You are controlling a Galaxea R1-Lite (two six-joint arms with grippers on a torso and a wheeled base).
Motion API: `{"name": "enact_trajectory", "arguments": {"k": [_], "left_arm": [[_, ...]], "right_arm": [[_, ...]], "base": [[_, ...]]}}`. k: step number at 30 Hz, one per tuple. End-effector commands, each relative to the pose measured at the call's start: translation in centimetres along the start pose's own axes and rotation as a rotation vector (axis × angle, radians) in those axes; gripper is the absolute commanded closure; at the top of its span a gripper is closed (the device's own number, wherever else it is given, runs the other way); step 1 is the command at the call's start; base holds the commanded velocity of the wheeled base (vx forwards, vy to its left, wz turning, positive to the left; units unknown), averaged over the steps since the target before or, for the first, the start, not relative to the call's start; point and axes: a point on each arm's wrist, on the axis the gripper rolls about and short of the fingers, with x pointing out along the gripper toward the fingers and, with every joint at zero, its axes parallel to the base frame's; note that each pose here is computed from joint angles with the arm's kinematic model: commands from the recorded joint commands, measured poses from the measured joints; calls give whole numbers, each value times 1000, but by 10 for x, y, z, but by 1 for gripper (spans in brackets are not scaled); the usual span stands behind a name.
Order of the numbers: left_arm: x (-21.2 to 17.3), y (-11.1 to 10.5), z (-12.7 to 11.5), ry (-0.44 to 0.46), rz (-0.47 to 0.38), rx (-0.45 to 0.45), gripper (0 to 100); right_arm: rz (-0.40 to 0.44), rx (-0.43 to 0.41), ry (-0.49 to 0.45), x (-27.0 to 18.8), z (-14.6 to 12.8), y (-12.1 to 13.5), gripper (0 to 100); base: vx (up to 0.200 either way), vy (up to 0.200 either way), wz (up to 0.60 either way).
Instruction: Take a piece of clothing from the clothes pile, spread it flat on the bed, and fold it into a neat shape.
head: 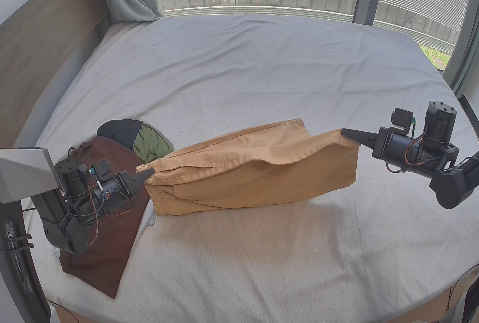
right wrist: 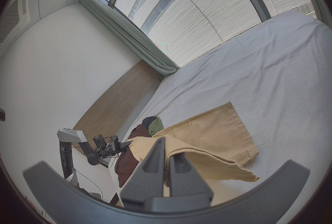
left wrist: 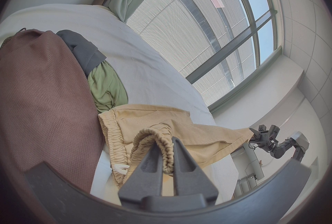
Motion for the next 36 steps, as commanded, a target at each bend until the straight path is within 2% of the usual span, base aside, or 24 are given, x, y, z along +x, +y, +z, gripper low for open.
{"name": "enact_trajectory", "arguments": {"k": [1,16,36], "left_arm": [[2,1,1,-6,-1,-2,100],[3,2,0,-4,0,-8,100],[15,-3,-2,-20,-2,-103,100]], "right_arm": [[7,-8,-8,2,4,2,100],[0,-4,-4,10,28,6,100],[-43,50,25,45,24,-37,100]], "base": [[0,0,0],[0,0,0],[0,0,0]]}}
